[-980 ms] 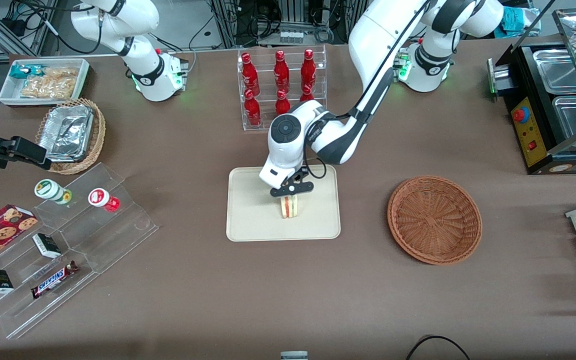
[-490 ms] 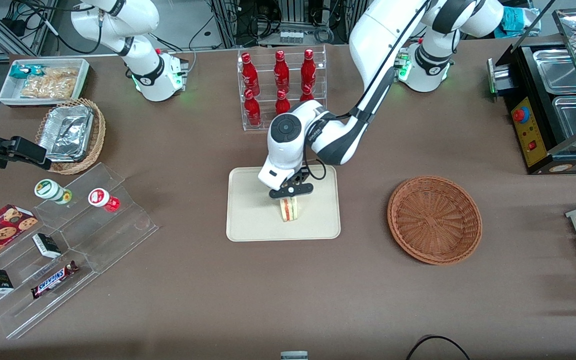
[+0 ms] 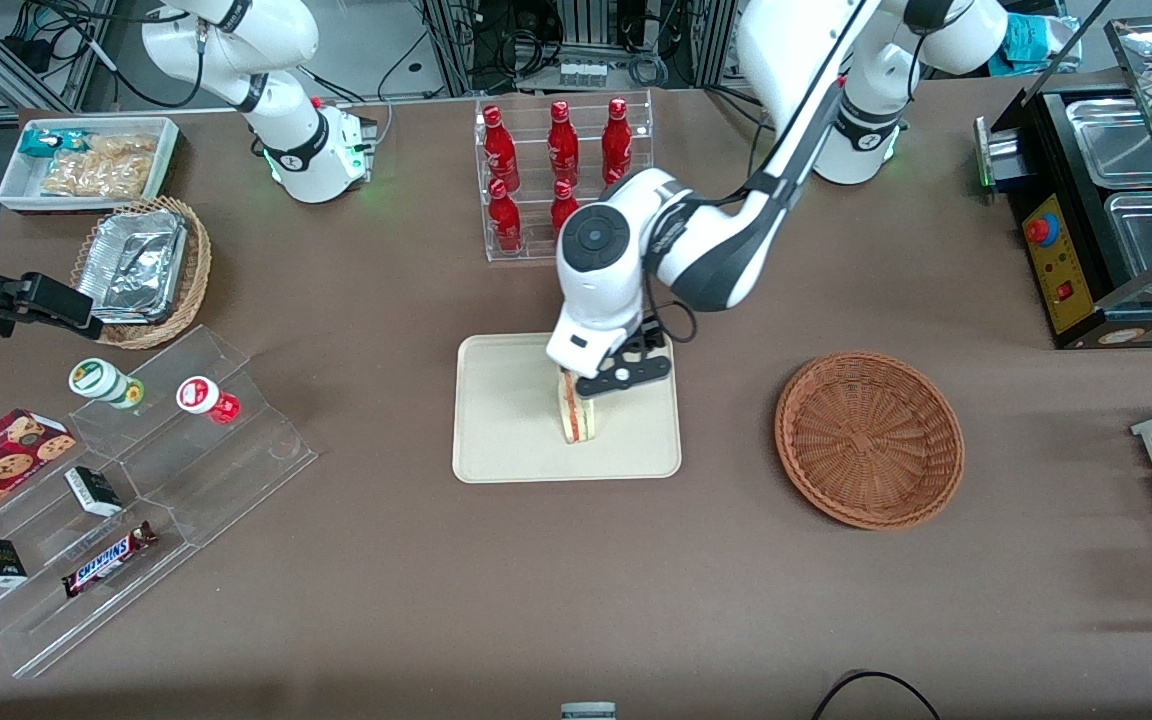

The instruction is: Place sandwich from basket to tray

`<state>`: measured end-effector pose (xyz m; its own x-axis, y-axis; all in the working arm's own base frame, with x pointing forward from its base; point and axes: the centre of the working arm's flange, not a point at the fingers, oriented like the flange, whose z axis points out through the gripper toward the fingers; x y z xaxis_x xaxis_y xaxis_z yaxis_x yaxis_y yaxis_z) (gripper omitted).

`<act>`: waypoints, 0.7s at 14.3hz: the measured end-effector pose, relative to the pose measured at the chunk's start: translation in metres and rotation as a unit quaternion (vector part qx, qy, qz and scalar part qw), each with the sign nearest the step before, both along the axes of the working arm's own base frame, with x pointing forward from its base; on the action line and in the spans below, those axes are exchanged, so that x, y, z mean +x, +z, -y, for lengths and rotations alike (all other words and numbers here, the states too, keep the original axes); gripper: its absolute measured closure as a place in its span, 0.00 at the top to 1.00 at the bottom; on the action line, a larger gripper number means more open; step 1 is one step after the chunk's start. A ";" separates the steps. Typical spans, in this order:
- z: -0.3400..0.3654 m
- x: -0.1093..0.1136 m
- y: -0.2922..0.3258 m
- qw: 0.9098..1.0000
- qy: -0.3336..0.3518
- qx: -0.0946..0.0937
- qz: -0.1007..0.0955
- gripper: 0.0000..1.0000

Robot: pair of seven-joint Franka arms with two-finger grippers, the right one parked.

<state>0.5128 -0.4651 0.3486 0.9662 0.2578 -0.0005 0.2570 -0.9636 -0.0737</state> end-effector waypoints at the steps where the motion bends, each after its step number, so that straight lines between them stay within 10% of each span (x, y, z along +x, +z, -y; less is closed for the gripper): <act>1: -0.019 0.011 0.005 1.000 0.005 0.002 -0.002 1.00; 10: -0.253 0.050 0.054 0.994 -0.066 0.003 -0.086 1.00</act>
